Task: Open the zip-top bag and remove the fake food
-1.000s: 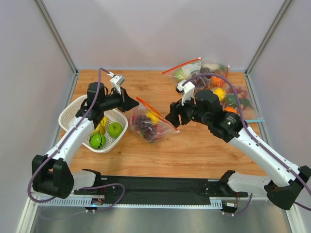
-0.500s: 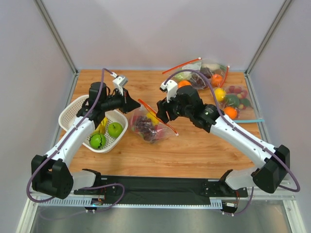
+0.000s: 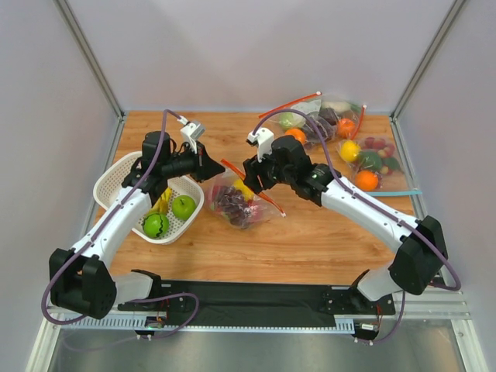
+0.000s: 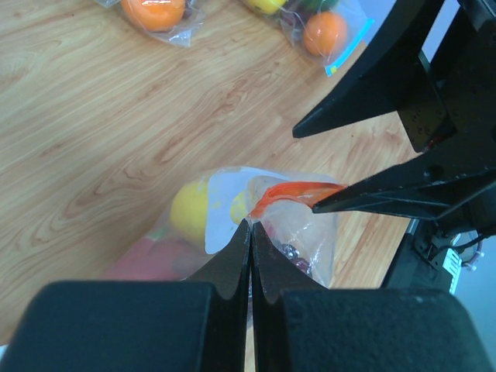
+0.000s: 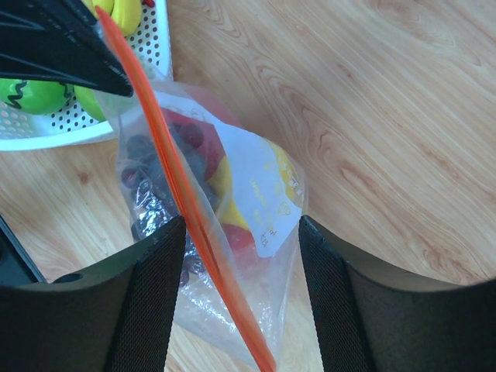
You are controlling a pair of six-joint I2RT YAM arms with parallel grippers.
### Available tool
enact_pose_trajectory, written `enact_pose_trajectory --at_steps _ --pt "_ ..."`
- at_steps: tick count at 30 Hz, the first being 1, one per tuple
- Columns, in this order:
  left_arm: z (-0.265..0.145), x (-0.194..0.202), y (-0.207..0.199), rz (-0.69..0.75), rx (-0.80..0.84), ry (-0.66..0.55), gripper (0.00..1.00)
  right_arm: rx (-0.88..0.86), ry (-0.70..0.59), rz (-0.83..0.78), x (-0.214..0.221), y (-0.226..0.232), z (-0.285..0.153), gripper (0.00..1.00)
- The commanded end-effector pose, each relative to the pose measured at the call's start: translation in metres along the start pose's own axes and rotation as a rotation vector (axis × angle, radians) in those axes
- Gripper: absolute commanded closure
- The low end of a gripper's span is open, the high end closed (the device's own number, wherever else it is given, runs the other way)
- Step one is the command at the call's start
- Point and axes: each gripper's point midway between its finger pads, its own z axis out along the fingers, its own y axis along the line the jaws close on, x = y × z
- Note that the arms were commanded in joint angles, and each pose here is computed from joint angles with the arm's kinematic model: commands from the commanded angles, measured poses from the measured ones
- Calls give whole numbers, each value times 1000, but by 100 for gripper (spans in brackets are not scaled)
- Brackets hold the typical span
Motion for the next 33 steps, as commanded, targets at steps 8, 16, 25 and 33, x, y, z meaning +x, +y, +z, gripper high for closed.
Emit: enact_pose_trajectory --at_steps 8,16,25,33 --pt "-7 -28 -21 95 55 -59 100 25 -108 -9 -29 -13 4 39" --pt "-8 -30 -26 107 80 -64 100 33 -74 -7 -16 -19 9 43" --pt "-8 -29 -39 131 129 -66 100 -52 -47 1 0 -7 25 63" --pt "-13 -33 -28 167 12 -57 65 -8 -62 2 -12 -12 13 100"
